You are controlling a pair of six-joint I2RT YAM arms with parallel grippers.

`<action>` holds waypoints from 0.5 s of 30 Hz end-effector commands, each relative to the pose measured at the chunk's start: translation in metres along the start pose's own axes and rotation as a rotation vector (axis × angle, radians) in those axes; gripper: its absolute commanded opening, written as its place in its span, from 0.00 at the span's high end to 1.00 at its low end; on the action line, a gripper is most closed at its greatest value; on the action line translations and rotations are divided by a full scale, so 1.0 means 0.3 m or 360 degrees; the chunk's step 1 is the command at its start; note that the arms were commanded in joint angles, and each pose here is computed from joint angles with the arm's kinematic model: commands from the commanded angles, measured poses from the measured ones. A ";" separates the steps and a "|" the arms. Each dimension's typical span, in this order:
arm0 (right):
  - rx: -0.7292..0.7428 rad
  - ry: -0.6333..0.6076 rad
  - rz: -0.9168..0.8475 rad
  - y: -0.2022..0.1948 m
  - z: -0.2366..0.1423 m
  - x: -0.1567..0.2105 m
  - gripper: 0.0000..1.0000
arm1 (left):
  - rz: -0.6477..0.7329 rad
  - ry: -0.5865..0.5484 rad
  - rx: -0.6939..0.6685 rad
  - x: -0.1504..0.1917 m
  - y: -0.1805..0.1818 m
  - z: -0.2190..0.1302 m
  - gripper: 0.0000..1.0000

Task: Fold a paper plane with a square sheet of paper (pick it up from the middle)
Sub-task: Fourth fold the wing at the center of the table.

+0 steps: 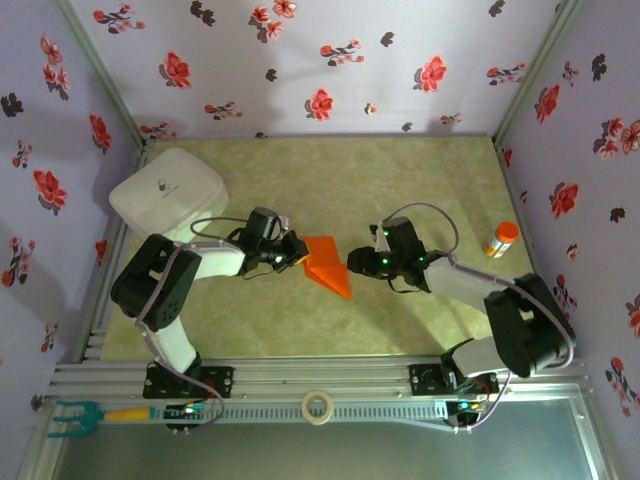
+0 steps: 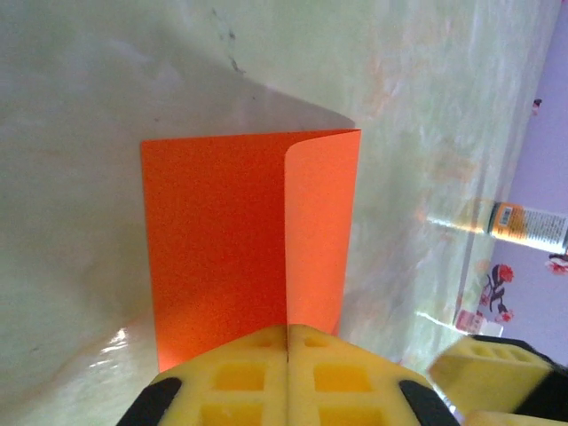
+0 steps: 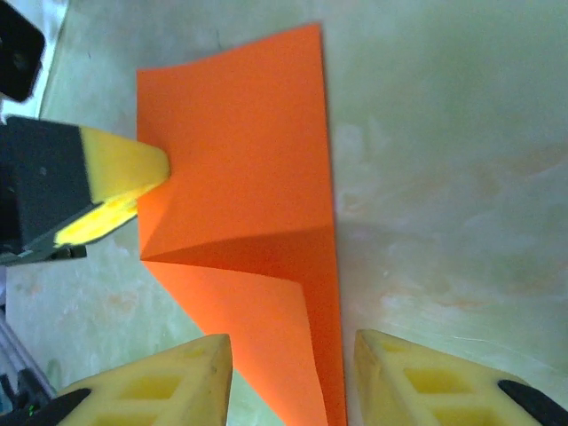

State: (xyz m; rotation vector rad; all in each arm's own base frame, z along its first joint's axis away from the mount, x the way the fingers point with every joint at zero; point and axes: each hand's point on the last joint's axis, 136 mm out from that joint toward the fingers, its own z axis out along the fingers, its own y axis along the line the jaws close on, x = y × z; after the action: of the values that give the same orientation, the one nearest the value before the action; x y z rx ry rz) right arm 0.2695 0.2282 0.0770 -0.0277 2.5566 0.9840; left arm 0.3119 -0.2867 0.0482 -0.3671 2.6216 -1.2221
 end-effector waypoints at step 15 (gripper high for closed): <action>0.0241 -0.0306 -0.0884 0.053 -0.027 0.055 0.48 | 0.0043 -0.0026 0.0108 -0.015 -0.068 -0.004 0.82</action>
State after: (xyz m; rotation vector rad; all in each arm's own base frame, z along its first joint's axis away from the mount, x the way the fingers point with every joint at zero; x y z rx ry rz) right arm 0.2416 0.2320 0.0759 -0.4148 2.3426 0.6392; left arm 0.3150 -0.2857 0.0566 -0.3630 2.5794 -1.2273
